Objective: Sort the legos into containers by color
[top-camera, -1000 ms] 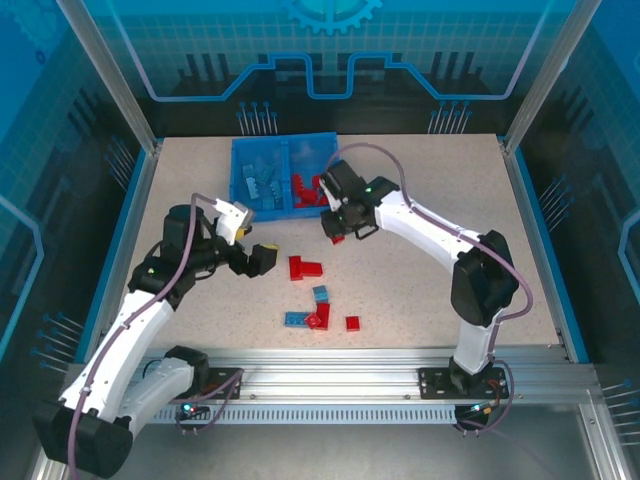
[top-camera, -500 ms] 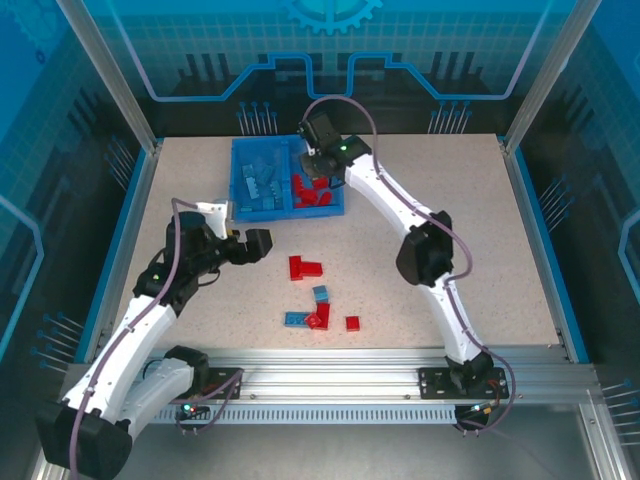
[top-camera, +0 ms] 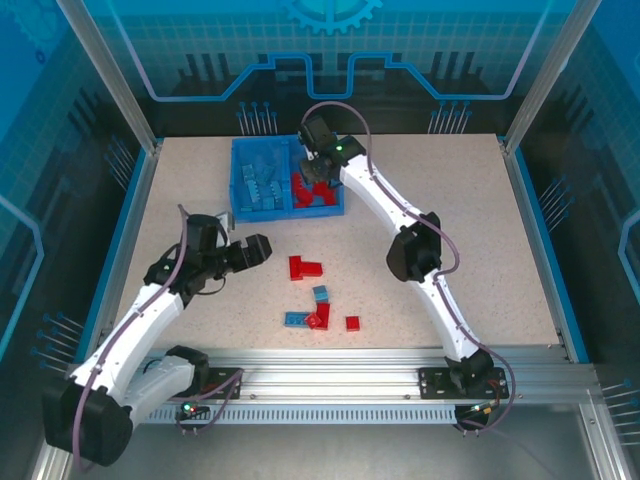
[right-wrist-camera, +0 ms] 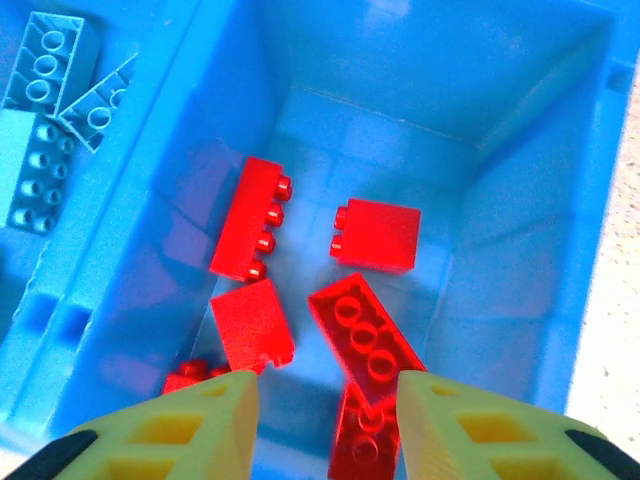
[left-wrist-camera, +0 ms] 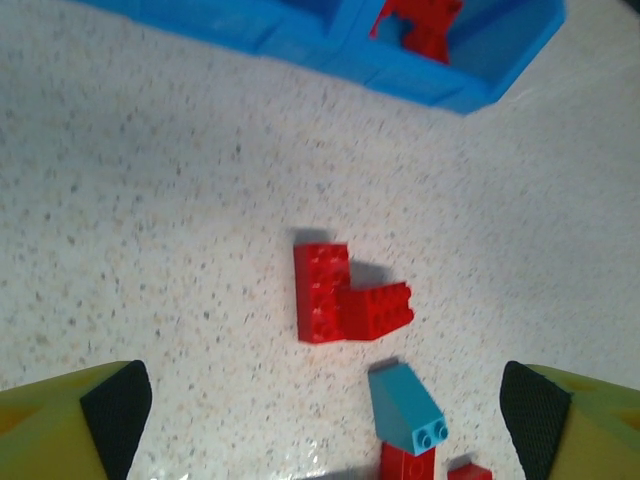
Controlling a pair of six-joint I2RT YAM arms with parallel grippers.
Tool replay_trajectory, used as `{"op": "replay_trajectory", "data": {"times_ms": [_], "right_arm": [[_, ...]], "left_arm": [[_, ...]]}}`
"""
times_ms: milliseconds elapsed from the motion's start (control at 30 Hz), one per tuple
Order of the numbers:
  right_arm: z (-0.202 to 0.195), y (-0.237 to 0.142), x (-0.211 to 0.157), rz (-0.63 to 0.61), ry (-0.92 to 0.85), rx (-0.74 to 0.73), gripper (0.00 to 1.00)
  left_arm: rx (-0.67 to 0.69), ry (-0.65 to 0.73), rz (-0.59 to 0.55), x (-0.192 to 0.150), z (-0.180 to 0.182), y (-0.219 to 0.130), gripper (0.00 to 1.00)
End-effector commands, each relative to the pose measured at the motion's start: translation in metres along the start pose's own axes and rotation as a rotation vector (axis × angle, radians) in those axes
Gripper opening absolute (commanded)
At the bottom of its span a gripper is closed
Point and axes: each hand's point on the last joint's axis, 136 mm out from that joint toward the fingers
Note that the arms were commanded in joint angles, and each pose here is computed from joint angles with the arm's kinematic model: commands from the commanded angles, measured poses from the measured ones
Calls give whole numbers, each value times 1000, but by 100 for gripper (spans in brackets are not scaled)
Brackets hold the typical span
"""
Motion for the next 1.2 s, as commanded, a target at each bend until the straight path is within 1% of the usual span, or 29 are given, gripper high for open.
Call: {"op": "replay_trajectory", "data": {"times_ms": [0,67,167,267,367,500,600,700,800,967,1100,1167], "right_arm": [[-7,-86,12,-47,28,46,41],[-4,-110,2,-50,29,88,43],[6,-145,-19,-64,8,174,47],[14,-171,-46,-66,-13,234,52],[15,-186,-78,-45,-19,245,57],[11,-188,-117,11,0,225,61],[11,-188,-132,43,8,223,62],[12,-185,-140,71,11,227,62],[14,-182,-140,81,7,232,62],[13,-180,-136,78,8,229,63],[11,-181,-135,76,13,221,63],[10,-182,-137,78,13,215,64]], "left_arm": [[26,-20,65,-14,-6,3,93],[42,7,105,-27,-9,12,92],[81,73,151,-47,-14,25,92],[101,129,195,-65,-18,36,89],[98,226,245,-86,-24,42,88],[93,364,327,-119,-28,45,88],[49,402,340,-131,-41,50,88],[26,433,337,-134,-55,58,88],[33,450,352,-138,-64,72,90],[114,366,383,-142,-64,99,90],[260,344,384,-138,-48,108,90],[309,334,394,-138,-42,111,90]]}}
Point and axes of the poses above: each hand's point on the last joint's axis, 136 mm out from that joint toward the fingers, its own y axis out along the fingers, its own z axis along the line the jaws close on, x = y × z, and after that the axes turned 11 degrees about -y, right-handed
